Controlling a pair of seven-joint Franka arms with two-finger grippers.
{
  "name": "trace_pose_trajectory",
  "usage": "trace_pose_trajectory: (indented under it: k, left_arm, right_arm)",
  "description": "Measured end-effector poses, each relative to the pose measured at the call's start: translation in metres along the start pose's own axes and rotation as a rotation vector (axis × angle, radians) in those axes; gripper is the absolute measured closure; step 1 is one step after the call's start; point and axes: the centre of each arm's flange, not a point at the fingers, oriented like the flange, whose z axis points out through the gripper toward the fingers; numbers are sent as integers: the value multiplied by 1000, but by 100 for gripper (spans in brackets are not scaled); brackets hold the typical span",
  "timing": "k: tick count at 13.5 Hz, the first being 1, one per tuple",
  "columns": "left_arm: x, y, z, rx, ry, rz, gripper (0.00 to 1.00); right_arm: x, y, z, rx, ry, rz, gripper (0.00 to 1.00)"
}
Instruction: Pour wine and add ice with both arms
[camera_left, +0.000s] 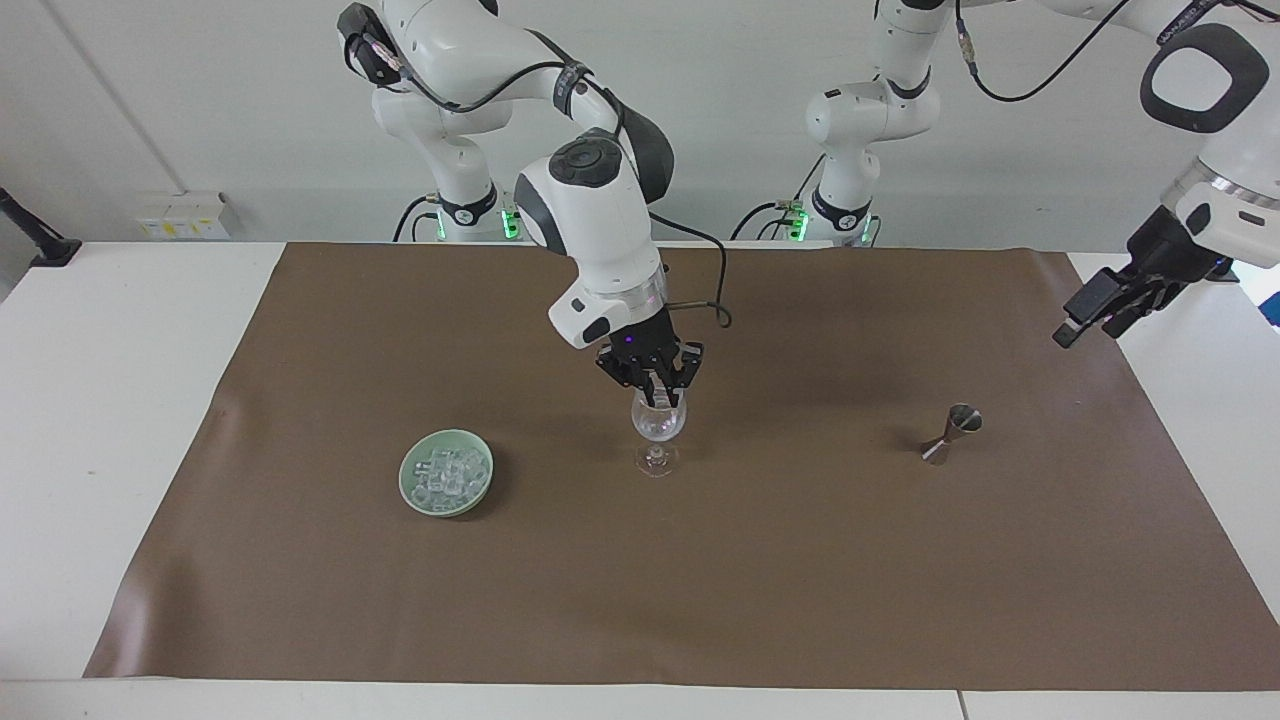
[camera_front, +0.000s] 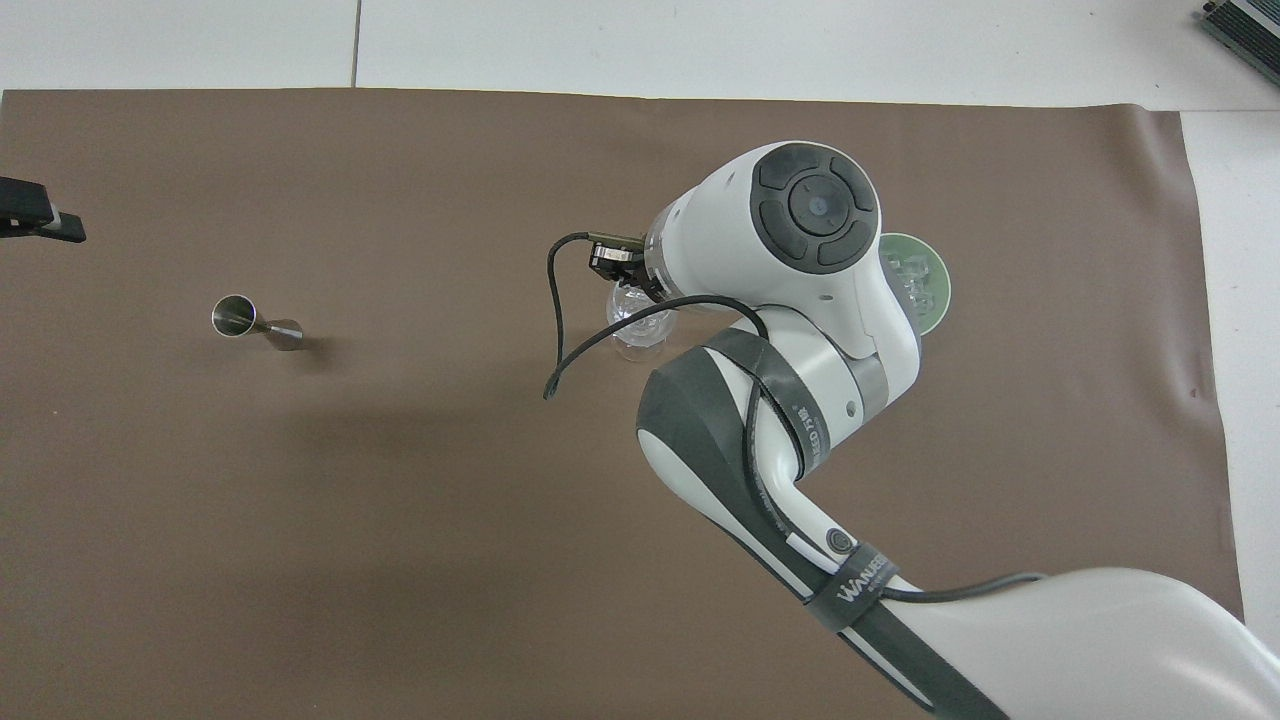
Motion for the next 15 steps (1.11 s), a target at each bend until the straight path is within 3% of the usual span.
trace_pose_trajectory:
  k: [9, 15]
  left_arm:
    - [-60, 86, -30, 114, -64, 203, 0]
    - [-65, 77, -24, 125, -101, 264, 0]
  right_arm:
    - [-1, 0, 0, -5, -4, 11, 73]
    - [-1, 0, -1, -5, -4, 17, 73]
